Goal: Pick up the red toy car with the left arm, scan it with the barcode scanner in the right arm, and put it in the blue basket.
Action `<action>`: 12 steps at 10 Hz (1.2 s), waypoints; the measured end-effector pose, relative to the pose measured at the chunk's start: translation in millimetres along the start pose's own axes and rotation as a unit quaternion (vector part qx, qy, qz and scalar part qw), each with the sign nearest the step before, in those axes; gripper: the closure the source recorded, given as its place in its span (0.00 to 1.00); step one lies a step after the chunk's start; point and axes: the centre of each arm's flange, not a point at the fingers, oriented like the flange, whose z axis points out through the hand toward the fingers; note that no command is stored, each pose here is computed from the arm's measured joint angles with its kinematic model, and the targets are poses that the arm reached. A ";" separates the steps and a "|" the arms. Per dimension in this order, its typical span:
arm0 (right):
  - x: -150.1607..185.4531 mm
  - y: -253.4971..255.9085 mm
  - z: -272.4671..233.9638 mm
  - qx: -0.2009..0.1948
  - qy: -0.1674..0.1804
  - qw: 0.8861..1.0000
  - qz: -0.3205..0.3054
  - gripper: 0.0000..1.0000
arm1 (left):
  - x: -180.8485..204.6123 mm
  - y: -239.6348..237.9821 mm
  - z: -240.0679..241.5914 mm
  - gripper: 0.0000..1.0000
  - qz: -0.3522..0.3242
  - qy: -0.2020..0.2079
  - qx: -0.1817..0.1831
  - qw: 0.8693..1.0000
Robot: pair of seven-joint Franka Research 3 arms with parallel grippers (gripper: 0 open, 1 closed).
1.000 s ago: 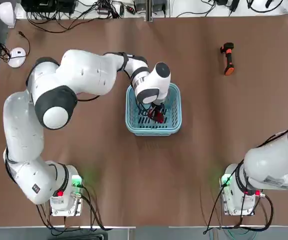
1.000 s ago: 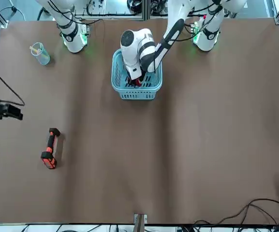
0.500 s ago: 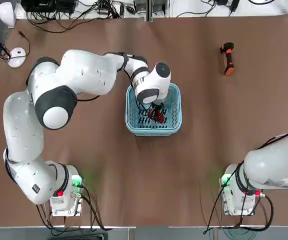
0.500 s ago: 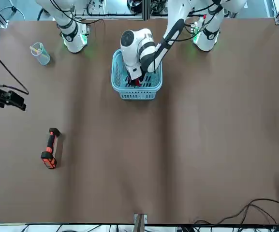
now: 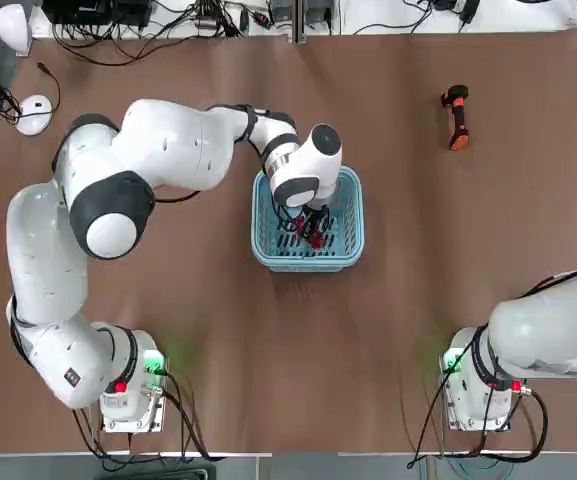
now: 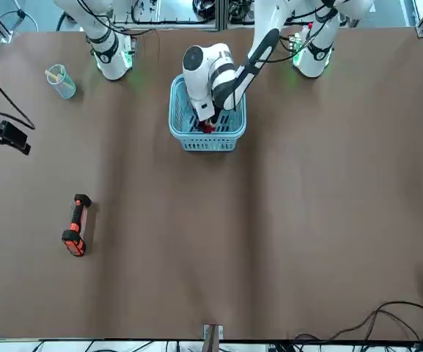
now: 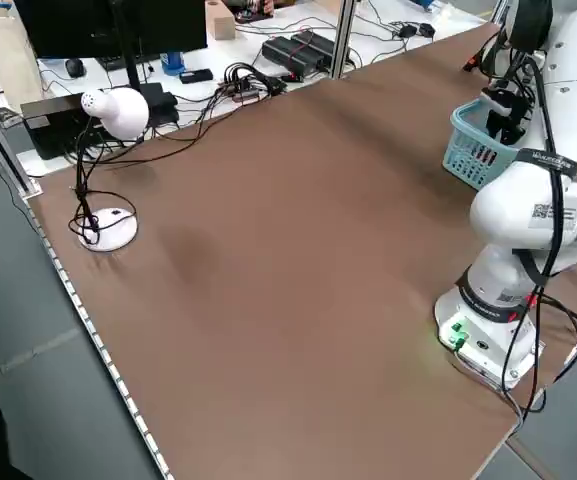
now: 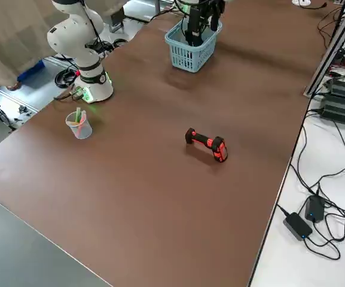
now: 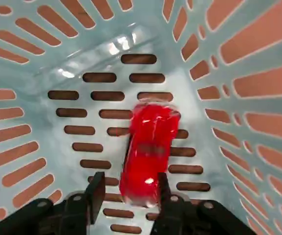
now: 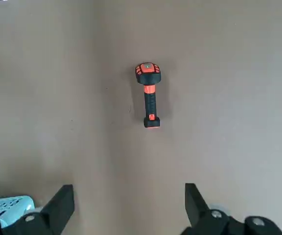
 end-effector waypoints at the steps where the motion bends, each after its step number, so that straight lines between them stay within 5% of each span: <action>1: -0.8 0.8 -0.6 0.000 -0.001 1.000 0.001 0.00 | 0.0 0.0 0.0 0.45 0.000 0.000 0.000 1.000; 6: -7.4 14.1 7.5 -0.012 -0.001 1.000 -0.018 0.00 | -11.4 -5.3 -18.2 0.44 0.013 0.004 -0.005 1.000; 9: -14.5 24.2 8.7 -0.012 -0.005 0.999 -0.039 0.00 | -8.8 -9.9 -95.0 0.40 0.009 0.014 -0.019 1.000; 10: -15.7 30.4 7.8 -0.003 -0.004 0.999 -0.045 0.00 | -2.3 -12.2 -126.6 0.33 0.011 0.019 -0.022 1.000; 12: -15.5 40.4 7.5 0.016 -0.002 0.999 -0.042 0.00 | 19.5 -15.4 -178.1 0.04 0.017 0.038 -0.036 0.998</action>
